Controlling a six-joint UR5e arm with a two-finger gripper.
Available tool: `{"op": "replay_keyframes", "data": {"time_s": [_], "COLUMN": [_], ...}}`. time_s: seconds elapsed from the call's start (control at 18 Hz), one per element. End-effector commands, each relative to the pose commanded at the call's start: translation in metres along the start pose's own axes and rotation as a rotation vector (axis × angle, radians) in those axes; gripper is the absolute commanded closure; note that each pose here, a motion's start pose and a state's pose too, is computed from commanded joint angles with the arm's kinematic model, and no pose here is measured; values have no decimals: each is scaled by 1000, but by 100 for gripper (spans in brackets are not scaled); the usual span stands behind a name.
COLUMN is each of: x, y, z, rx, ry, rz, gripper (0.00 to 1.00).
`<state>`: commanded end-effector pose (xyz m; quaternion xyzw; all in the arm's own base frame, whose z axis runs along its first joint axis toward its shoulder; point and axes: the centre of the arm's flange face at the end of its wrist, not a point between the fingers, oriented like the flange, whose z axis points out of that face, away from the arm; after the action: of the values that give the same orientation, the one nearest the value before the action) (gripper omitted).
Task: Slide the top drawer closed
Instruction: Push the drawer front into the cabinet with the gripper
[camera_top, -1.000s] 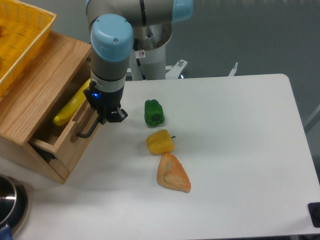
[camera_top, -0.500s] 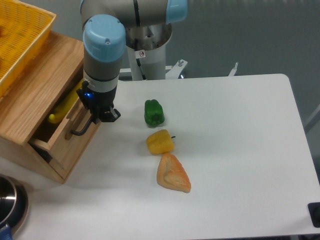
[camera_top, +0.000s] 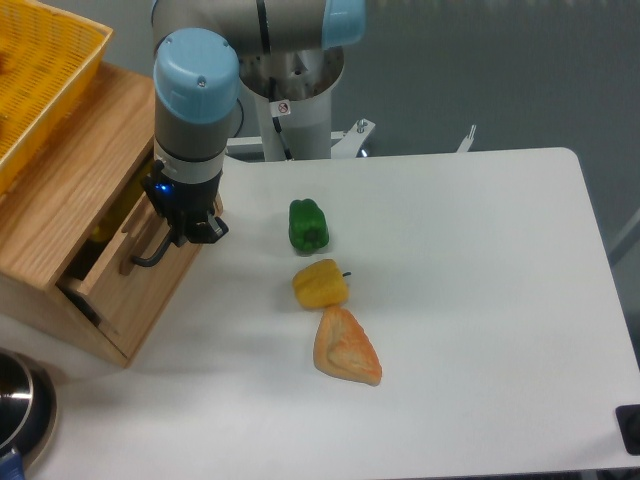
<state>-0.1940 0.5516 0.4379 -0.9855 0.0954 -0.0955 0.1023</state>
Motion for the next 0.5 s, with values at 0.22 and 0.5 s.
{"op": "replay_keyframes", "data": {"time_s": [0.22,0.5], "x": [6,10], "y": [-4,-6], "z": [3,4], "rx": [-2,-3], "ry": [5,6], "rz": [-1,-6], "gripper": [100,100]}}
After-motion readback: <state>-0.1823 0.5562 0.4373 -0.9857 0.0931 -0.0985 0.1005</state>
